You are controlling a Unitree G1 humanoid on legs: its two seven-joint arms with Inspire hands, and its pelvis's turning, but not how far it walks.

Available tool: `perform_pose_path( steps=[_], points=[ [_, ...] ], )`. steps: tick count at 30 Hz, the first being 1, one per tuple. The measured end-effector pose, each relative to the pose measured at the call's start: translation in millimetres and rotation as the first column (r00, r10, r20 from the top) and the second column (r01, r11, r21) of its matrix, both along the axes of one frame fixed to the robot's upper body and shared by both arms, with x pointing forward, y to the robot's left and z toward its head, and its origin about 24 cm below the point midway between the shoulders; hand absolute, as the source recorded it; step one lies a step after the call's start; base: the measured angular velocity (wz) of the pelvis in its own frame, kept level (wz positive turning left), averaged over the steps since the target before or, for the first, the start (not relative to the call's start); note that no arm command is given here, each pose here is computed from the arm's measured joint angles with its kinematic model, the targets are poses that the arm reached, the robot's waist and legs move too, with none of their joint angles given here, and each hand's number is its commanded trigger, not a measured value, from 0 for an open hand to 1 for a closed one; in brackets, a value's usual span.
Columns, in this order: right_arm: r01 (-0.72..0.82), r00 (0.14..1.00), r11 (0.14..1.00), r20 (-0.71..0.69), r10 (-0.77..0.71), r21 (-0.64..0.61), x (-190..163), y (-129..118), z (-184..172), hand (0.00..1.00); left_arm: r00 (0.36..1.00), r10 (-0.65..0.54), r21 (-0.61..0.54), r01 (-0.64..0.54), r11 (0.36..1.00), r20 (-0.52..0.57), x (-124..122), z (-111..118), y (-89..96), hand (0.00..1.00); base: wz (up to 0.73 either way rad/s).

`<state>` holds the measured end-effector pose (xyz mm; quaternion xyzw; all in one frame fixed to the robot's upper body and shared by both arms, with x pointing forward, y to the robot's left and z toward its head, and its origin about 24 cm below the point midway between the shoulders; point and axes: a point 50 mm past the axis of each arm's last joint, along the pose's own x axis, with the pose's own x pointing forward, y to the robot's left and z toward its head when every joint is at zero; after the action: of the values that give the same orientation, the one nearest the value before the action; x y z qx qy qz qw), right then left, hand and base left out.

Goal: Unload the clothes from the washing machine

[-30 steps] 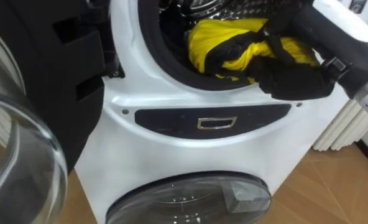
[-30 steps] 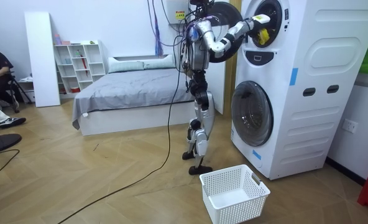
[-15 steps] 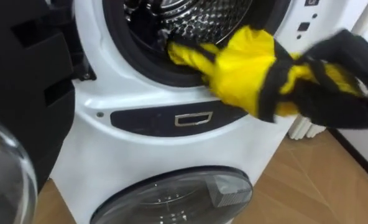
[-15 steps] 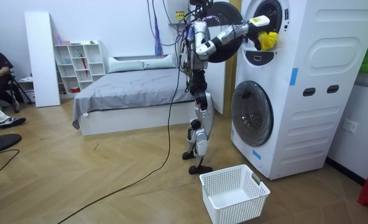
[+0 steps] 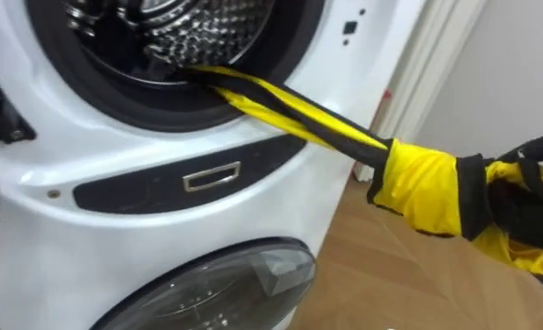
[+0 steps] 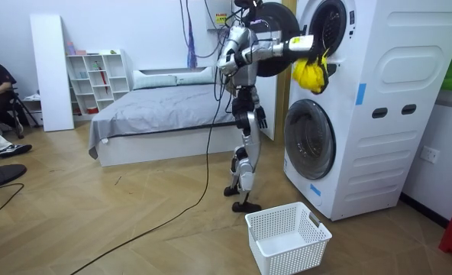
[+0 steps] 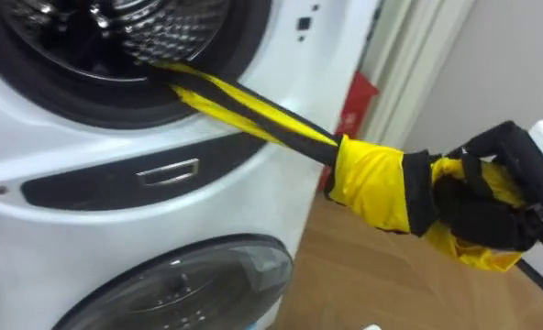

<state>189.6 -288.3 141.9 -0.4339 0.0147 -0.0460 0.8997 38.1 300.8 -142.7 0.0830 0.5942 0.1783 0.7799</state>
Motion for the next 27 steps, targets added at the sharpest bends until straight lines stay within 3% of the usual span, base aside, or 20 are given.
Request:
perform_pose_path(
  steps=[5,9,13,27],
  points=[
    [0.075,0.995,0.995,-0.076,-0.07,0.07,0,-17,-22,1.0,0.999,-0.027,-0.013,0.028,1.0,0.016,13,-2,-7.0,0.0,-0.15],
    [0.176,0.97,0.964,-0.201,-0.135,0.199,2,-30,-62,1.0,0.996,-0.094,-0.019,0.094,0.995,0.01,27,-7,-25.0,0.0,-0.18],
    [0.209,0.951,0.949,-0.274,-0.141,0.237,6,-31,-84,1.0,0.984,-0.18,-0.054,0.18,0.982,0.011,40,-12,-43.9,0.0,-0.25],
    [0.37,0.914,0.902,-0.263,-0.31,0.223,15,-53,-105,1.0,0.976,-0.219,-0.046,0.22,0.974,0.012,44,-11,-43.6,0.0,-0.12]
  ],
)
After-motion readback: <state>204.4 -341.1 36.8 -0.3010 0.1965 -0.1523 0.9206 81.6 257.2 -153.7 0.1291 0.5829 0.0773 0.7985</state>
